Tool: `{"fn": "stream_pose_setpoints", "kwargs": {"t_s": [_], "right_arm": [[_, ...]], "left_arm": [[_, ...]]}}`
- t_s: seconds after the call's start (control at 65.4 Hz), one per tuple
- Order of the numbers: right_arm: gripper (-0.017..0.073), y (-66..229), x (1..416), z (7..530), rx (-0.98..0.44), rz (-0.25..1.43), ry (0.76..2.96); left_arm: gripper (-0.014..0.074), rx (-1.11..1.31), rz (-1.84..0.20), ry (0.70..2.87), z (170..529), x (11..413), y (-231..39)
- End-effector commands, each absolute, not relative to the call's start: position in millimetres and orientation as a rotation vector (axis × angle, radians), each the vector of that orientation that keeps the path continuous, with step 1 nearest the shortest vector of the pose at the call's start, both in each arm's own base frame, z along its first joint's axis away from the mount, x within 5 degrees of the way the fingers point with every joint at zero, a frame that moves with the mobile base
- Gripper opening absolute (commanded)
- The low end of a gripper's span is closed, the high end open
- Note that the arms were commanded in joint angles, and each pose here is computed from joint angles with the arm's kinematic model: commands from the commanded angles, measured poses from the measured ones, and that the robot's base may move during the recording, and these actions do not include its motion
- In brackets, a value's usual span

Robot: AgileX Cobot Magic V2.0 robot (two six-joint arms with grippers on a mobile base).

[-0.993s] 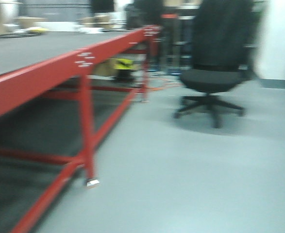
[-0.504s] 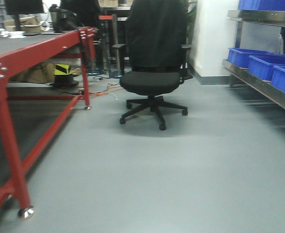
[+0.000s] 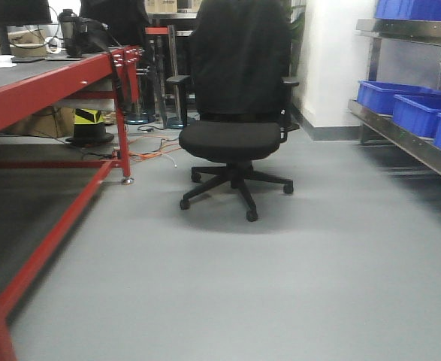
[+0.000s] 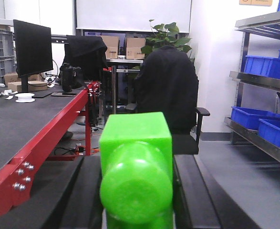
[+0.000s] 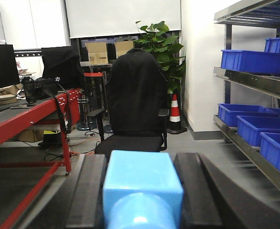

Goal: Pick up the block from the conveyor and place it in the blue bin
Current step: 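Drive toward the metal shelf of blue bins holding both blocks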

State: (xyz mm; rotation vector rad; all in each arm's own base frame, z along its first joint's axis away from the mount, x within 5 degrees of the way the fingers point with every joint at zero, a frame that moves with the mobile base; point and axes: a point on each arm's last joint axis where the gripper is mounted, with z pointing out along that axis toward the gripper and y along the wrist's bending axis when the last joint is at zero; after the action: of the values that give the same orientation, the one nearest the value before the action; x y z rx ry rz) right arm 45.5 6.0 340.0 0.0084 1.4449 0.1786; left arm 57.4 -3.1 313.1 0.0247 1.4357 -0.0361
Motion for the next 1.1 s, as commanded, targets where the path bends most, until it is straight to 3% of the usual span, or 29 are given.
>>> {"fn": "stream_pose_setpoints", "kwargs": {"t_s": [0.0,1.085], "right_arm": [[-0.0162,5.4,45.0,341.5,0.004,0.162,1.423],[-0.0162,5.4,45.0,341.6,0.004,0.162,1.421]], "left_arm": [[-0.0111,0.019,-0.036,1.414,315.0,56.6,-2.8],[-0.0111,0.019,-0.036,1.414,315.0,56.6,-2.8]]}}
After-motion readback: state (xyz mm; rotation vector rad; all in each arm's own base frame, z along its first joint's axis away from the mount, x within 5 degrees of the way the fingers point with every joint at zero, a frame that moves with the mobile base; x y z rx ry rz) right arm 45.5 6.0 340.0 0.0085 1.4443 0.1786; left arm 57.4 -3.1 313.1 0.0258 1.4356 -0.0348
